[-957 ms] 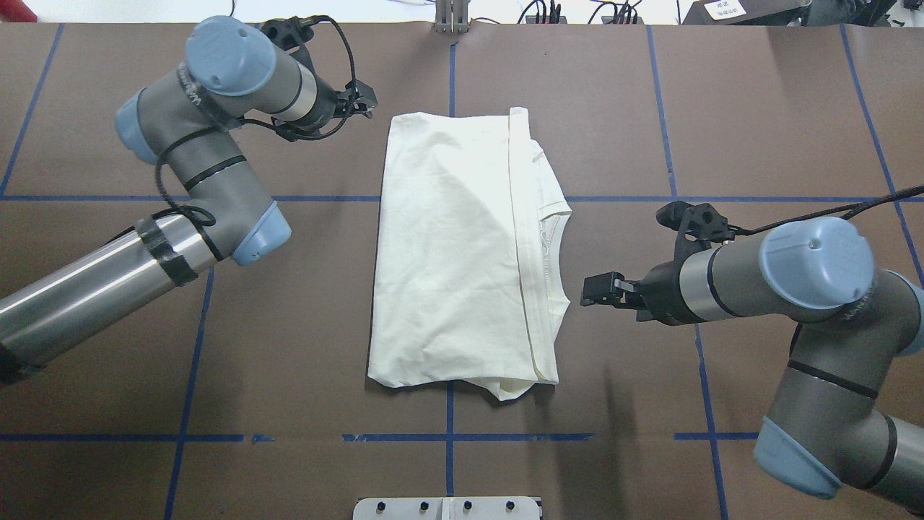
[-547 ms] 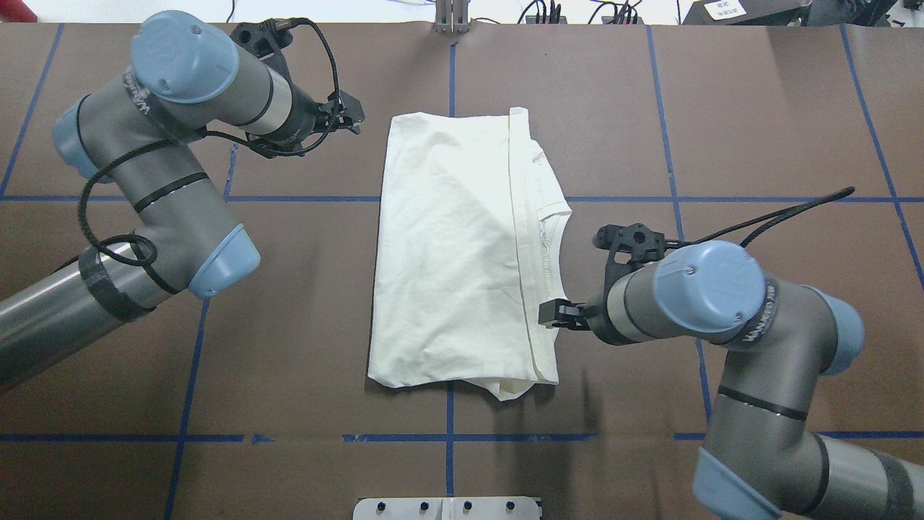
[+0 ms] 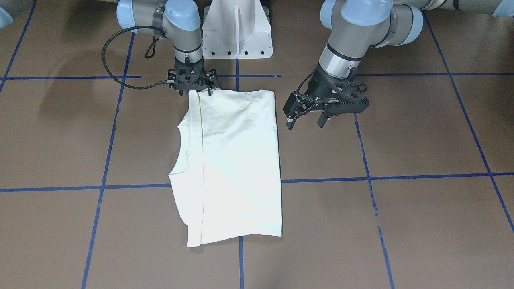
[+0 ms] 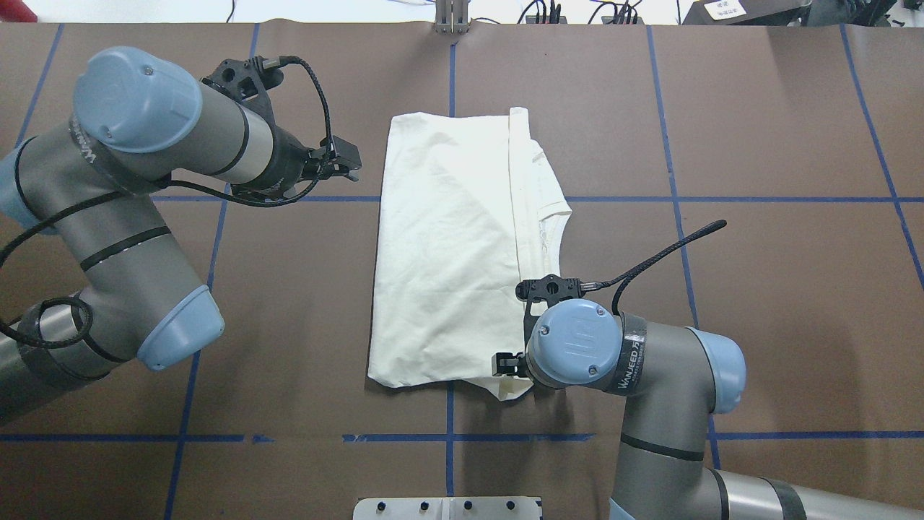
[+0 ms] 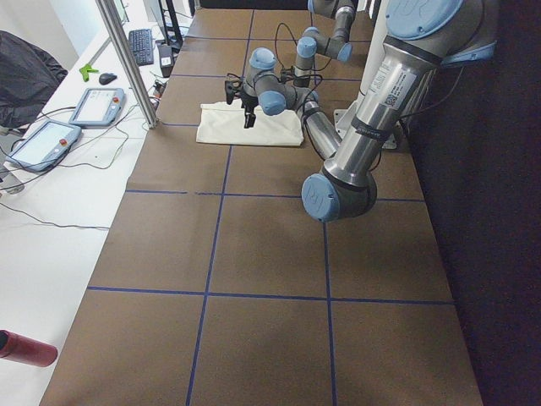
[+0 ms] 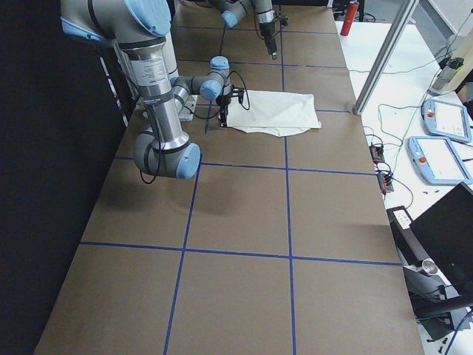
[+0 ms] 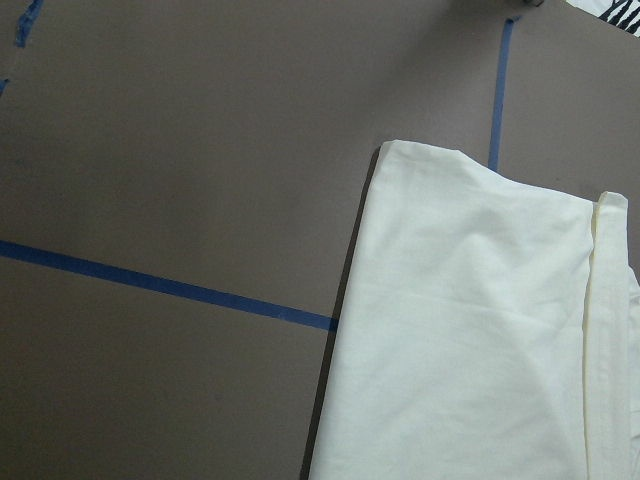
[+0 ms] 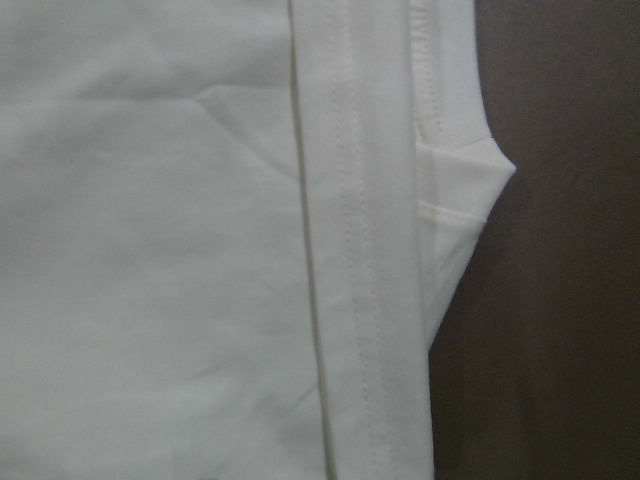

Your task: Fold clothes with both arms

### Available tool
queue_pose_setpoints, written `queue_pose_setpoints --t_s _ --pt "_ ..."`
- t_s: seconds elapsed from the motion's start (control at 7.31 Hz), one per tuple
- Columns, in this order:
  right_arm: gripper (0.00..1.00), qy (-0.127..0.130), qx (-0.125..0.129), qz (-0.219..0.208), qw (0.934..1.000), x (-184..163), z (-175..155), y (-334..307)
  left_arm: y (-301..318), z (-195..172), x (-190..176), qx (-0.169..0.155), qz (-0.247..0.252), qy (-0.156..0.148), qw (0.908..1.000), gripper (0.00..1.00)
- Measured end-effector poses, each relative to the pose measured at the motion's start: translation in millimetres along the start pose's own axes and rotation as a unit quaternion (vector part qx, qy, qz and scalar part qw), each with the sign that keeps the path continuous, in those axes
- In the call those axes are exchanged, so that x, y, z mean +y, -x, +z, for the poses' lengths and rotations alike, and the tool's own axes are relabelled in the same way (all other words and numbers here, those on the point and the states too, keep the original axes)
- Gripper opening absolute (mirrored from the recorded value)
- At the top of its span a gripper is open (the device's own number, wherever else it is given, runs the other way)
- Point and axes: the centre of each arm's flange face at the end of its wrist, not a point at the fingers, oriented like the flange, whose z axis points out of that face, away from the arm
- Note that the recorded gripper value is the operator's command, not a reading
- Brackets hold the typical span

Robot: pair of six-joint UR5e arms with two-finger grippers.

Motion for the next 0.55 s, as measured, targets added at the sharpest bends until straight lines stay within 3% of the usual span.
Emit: queue_pose_setpoints --t_s 0.55 --pt "1.0 0.005 0.024 -0.009 0.9996 -8 20 -7 0 5 5 0.0 0.002 0.004 1.0 1.0"
